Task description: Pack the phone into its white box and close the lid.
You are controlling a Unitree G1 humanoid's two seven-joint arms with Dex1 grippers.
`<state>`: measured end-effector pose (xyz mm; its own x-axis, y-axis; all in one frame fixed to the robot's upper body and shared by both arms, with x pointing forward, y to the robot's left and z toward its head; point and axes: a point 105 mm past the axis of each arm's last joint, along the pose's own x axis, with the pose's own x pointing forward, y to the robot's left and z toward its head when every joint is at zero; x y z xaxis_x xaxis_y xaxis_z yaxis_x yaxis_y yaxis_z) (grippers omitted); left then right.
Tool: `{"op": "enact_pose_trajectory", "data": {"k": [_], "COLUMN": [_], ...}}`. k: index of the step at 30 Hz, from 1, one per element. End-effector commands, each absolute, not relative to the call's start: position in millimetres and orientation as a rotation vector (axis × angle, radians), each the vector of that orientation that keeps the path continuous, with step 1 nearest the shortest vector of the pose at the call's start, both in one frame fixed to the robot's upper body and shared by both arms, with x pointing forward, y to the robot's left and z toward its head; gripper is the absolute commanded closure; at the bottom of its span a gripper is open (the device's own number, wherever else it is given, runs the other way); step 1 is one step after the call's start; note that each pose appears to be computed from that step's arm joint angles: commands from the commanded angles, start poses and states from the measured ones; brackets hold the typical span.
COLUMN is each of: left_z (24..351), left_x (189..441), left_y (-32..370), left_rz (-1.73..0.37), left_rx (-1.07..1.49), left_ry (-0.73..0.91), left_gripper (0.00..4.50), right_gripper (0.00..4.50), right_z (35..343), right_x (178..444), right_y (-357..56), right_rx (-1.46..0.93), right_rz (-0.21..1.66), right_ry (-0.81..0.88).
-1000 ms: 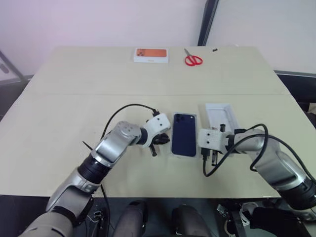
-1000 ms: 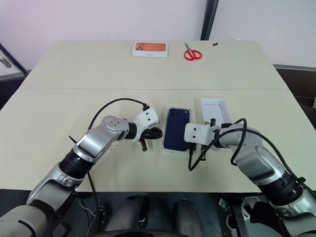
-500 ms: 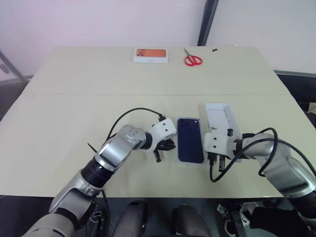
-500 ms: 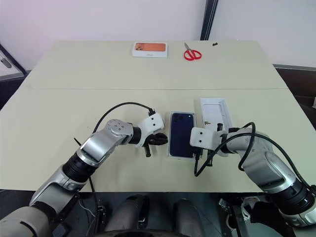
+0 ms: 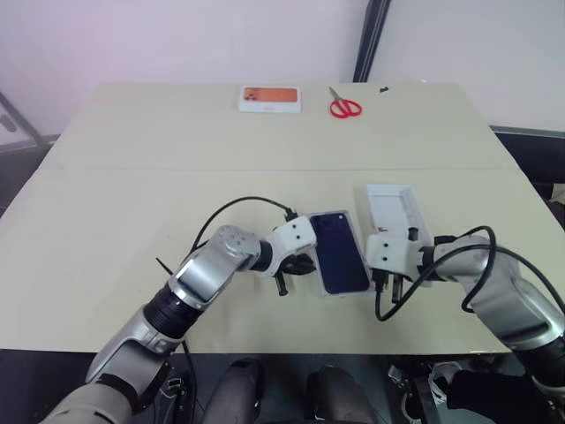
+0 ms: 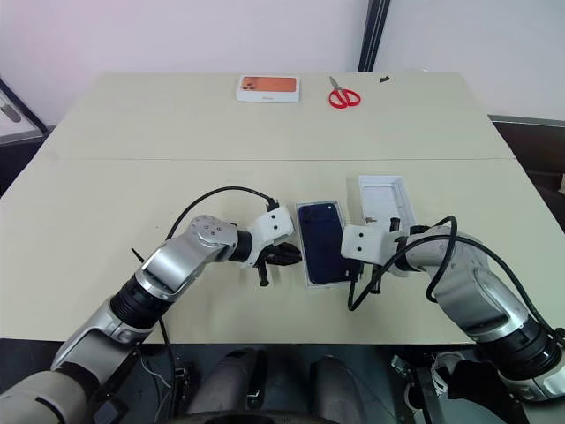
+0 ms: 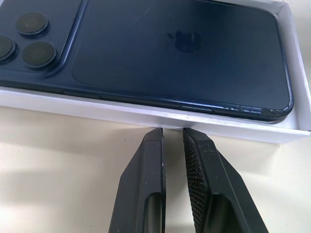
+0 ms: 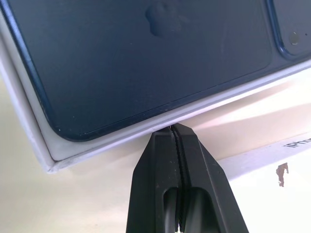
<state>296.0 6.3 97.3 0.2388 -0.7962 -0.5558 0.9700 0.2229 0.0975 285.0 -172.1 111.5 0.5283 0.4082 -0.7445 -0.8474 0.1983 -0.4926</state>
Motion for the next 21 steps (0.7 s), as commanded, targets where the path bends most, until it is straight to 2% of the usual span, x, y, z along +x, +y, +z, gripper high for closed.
{"op": "enact_pose_trajectory", "data": {"k": [1, 2, 5, 10, 15, 20, 21], "left_z": [114.0, 118.7, 124.3, 146.5, 178.6, 219.2, 219.9], "left_x": [291.4, 296.0, 306.5, 321.0, 344.4, 348.3, 345.2], "left_y": [0.3, 6.4, 26.9, 45.3, 63.9, 88.6, 92.1], "left_rz": [-1.318, -1.293, -1.229, -1.146, -0.989, -0.888, -0.907], "left_rx": [0.447, 0.431, 0.423, 0.325, 0.267, 0.227, 0.214], "left_ry": [0.342, 0.330, 0.323, 0.235, 0.061, -0.204, -0.198], "left_gripper": [3.78, 3.78, 3.84, 3.84, 3.84, 3.84, 3.84], "right_gripper": [4.50, 4.50, 3.62, 1.16, 1.16, 1.16, 1.16], "right_z": [139.4, 145.1, 160.6, 179.4, 174.8, 156.0, 154.1], "right_x": [289.6, 289.9, 286.9, 297.1, 317.1, 326.5, 328.1], "right_y": [-166.9, -171.5, -182.2, -191.9, -192.2, -193.9, -195.1], "right_rx": [-1.056, -1.054, -1.024, -0.891, -0.566, -0.347, -0.319], "right_rz": [0.933, 0.926, 0.928, 0.839, 0.682, 0.540, 0.514], "right_ry": [0.410, 0.413, 0.422, 0.400, 0.507, 0.652, 0.673]}}
